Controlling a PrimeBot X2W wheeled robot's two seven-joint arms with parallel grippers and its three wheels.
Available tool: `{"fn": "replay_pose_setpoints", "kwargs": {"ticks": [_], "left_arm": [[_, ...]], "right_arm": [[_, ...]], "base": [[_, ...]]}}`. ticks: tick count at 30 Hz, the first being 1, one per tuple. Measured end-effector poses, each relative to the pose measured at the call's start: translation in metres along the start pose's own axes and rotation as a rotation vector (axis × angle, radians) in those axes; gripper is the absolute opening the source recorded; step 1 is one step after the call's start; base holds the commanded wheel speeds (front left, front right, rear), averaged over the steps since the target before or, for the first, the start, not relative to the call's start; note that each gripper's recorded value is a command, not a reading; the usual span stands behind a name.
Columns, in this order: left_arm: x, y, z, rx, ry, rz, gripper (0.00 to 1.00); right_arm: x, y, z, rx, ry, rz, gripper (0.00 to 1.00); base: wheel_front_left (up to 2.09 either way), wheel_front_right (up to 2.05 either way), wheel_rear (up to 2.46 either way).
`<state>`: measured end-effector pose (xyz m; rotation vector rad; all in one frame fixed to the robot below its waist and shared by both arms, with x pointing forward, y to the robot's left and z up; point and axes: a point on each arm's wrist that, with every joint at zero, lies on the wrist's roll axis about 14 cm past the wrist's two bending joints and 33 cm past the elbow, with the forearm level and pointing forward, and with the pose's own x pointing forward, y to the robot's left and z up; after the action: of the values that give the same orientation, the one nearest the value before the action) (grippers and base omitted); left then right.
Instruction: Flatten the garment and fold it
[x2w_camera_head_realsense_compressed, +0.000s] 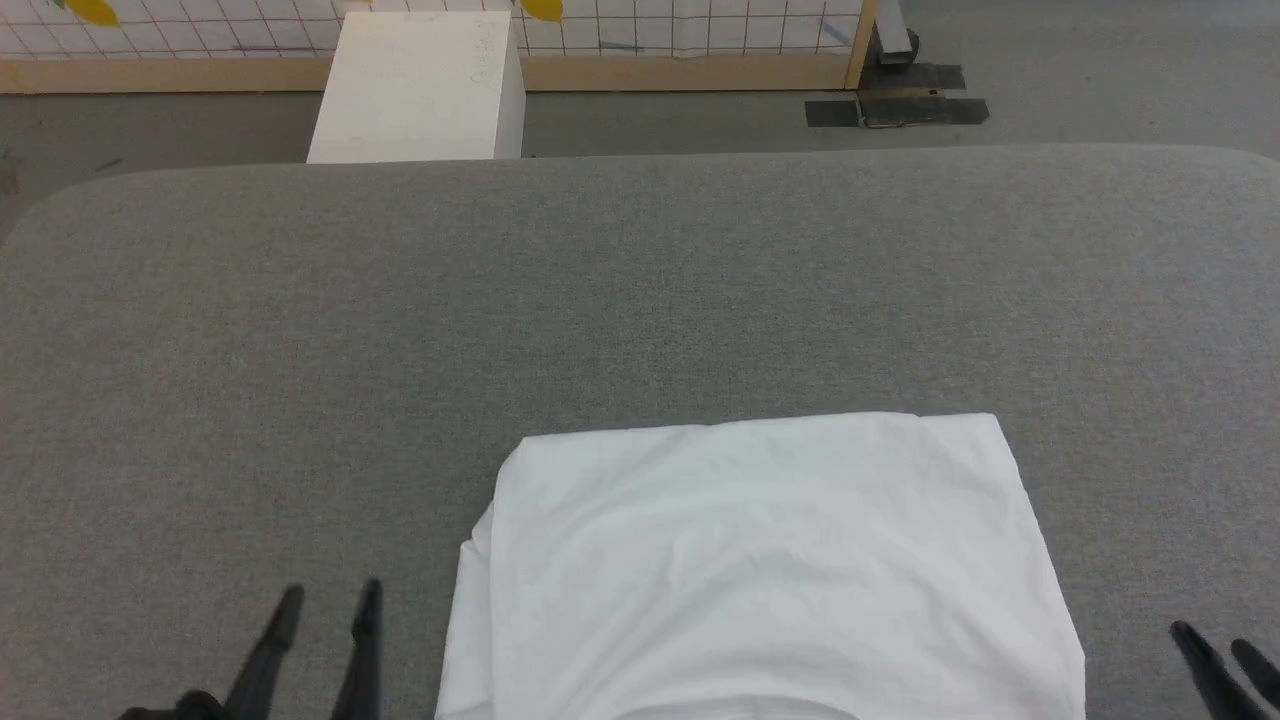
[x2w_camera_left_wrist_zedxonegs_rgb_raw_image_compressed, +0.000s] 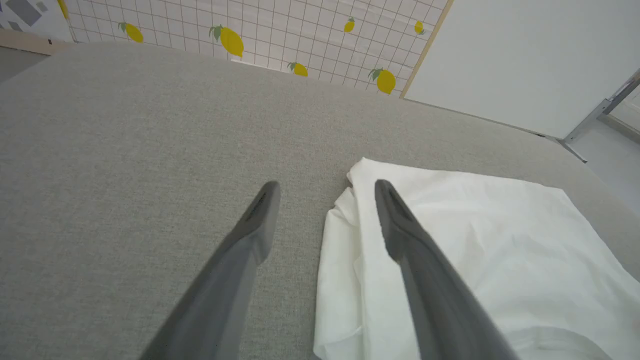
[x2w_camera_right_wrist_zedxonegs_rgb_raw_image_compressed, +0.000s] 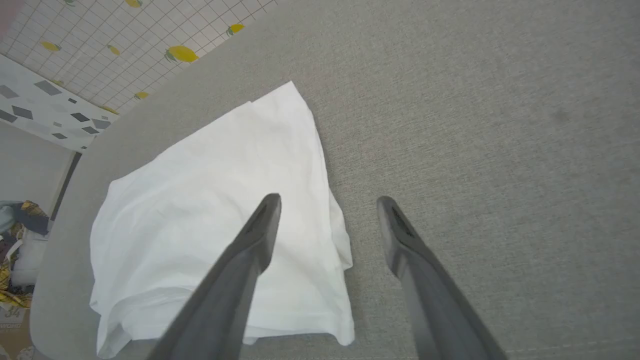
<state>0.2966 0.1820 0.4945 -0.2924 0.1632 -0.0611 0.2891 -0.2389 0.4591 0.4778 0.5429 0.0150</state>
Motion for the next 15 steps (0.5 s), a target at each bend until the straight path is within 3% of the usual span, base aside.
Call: {"fn": "replay_pose_setpoints", "kwargs": {"ticks": [3, 6, 11, 15], "left_arm": [[0.01, -0.003, 0.043, 0.046, -0.201, 0.027, 1.0], [0.016, -0.007, 0.059, 0.095, -0.285, 0.042, 1.0], [0.025, -0.02, 0.058, 0.131, -0.317, 0.039, 1.0], [0.027, -0.019, 0.049, 0.17, -0.298, 0.045, 1.0]], "right_arm": [[0.009, -0.012, 0.01, -0.034, -0.027, -0.052, 1.0], [0.025, -0.006, 0.005, -0.028, -0.004, -0.046, 1.0], [0.055, 0.008, -0.014, -0.029, 0.083, -0.007, 1.0], [0.068, 0.006, -0.029, -0.095, 0.153, -0.016, 1.0]], "base": [[0.0, 0.0, 0.0], [0.0, 0.0, 0.0], [0.0, 0.0, 0.0], [0.0, 0.0, 0.0]]}}
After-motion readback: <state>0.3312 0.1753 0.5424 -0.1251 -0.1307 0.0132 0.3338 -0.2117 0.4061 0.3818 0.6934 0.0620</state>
